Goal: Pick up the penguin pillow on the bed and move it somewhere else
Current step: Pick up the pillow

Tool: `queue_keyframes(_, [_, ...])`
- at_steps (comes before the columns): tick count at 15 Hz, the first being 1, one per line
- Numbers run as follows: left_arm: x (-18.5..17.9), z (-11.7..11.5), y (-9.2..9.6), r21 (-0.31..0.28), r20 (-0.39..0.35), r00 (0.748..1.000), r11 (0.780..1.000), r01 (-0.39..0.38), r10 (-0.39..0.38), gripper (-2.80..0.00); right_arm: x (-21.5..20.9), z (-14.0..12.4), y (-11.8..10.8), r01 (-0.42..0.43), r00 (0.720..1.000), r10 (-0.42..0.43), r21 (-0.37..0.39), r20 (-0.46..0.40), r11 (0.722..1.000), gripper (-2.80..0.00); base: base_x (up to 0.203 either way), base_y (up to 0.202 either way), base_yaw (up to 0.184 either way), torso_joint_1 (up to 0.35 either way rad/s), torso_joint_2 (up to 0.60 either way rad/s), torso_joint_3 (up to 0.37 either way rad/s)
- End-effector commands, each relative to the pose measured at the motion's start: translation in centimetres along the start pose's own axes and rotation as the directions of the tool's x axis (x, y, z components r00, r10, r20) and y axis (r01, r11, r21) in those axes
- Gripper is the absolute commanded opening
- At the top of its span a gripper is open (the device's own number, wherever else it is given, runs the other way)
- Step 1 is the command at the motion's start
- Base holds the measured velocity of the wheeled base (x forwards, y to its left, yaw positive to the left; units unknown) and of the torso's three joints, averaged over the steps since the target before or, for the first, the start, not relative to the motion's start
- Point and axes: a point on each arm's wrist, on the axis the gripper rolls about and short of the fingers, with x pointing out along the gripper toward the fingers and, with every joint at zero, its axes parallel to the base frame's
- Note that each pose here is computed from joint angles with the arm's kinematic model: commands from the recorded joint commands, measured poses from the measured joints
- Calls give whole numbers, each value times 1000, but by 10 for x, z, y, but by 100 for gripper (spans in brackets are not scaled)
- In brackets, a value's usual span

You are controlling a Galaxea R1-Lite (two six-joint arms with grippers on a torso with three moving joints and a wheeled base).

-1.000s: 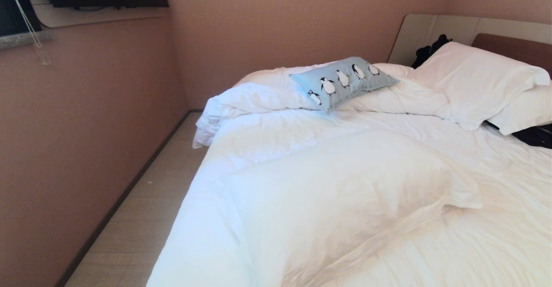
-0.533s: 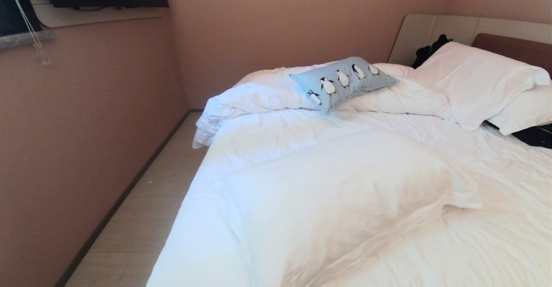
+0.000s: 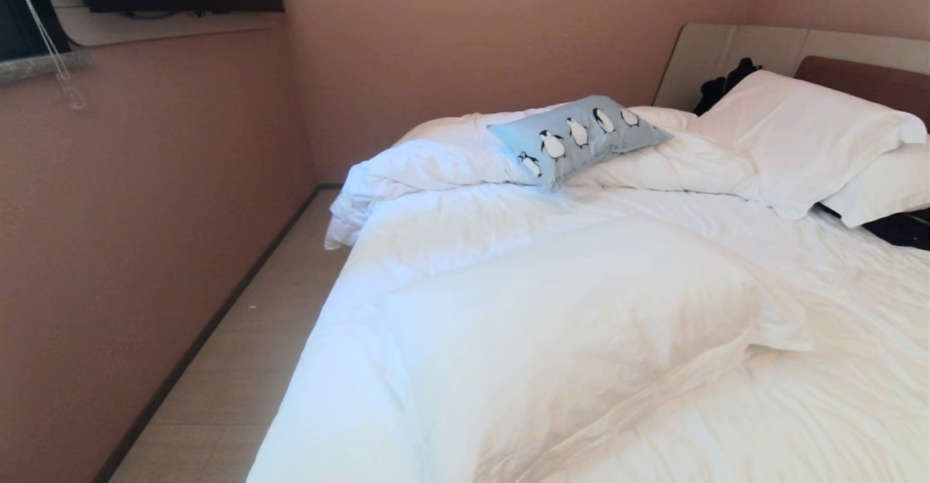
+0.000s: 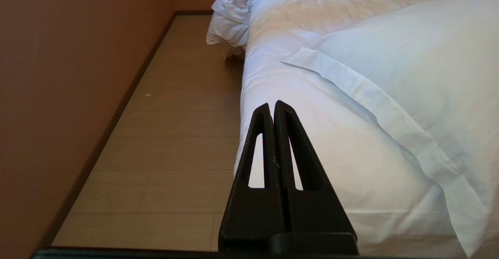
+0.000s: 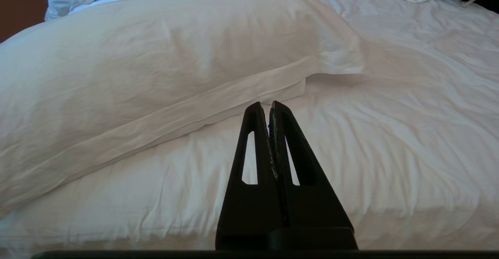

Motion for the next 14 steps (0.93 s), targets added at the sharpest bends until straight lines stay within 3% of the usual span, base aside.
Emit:
queue_keyframes(1, [0,0,0,0,0,1000,1000,-1,1,-280,0,0,0,0,1000,0,0,0,1000,-280,0,0,0,0,0,0])
queue_keyframes(14, [0,0,0,0,0,1000,1000,0,0,-280,0,0,0,0,1000,0,0,0,1000,-280,0,0,0,0,0,0])
